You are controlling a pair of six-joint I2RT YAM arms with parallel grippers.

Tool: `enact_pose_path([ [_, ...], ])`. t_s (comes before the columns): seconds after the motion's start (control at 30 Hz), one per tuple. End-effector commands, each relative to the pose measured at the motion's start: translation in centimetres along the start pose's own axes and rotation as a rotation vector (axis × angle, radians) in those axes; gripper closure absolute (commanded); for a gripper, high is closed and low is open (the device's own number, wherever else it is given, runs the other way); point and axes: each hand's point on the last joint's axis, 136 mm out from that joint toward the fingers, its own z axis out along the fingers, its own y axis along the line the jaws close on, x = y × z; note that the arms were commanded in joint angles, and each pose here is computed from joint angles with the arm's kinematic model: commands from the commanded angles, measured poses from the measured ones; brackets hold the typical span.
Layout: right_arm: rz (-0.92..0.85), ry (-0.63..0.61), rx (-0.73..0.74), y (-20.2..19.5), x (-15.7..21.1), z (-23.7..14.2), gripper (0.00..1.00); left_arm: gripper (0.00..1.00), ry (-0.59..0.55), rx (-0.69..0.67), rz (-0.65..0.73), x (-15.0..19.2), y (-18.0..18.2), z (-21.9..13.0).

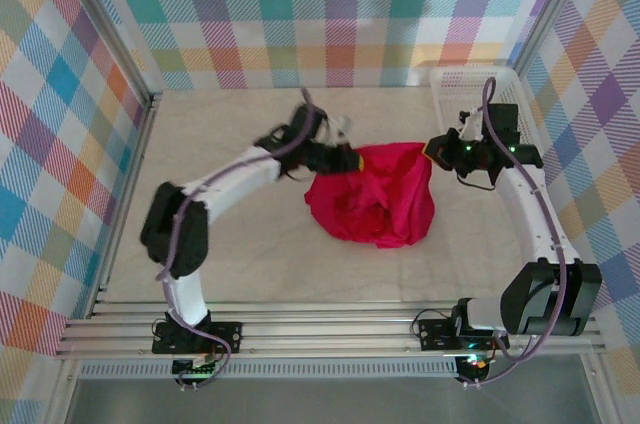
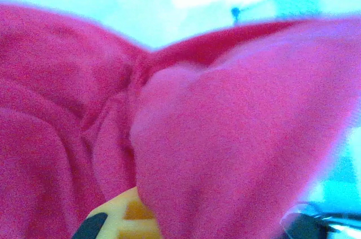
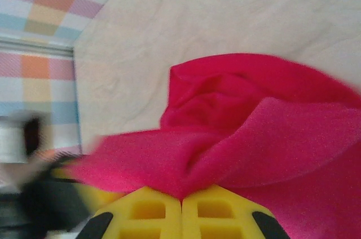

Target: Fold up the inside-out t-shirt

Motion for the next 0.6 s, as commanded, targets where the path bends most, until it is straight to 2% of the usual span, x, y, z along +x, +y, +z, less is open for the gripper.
enact_pose_path([
  [0.0,0.000,0.015,0.121,-3.6,0.7,1.0,1.00,1.00,-0.051,0.081,0.023,-2.8,-4.9,-9.0],
  [0.13,0.033,0.067,0.105,-4.4,1.5,2.9,1.00,1.00,-0.015,0.217,-0.032,-3.7,-6.4,-10.3],
  [0.23,0.031,0.083,0.097,-4.3,1.8,3.5,1.00,1.00,0.037,0.301,-0.083,-3.4,-6.2,-9.1],
  [0.33,0.025,0.094,0.097,-4.2,1.8,3.5,1.00,1.00,0.093,0.315,-0.122,-2.4,-4.6,-7.4],
  [0.47,0.024,0.095,0.085,-3.7,1.5,3.5,1.00,1.00,0.143,0.196,-0.159,-1.0,-0.2,-4.9],
  [0.57,0.027,0.114,0.034,-2.5,1.9,4.1,1.00,0.98,0.163,-0.006,-0.192,-0.2,4.8,-3.2],
])
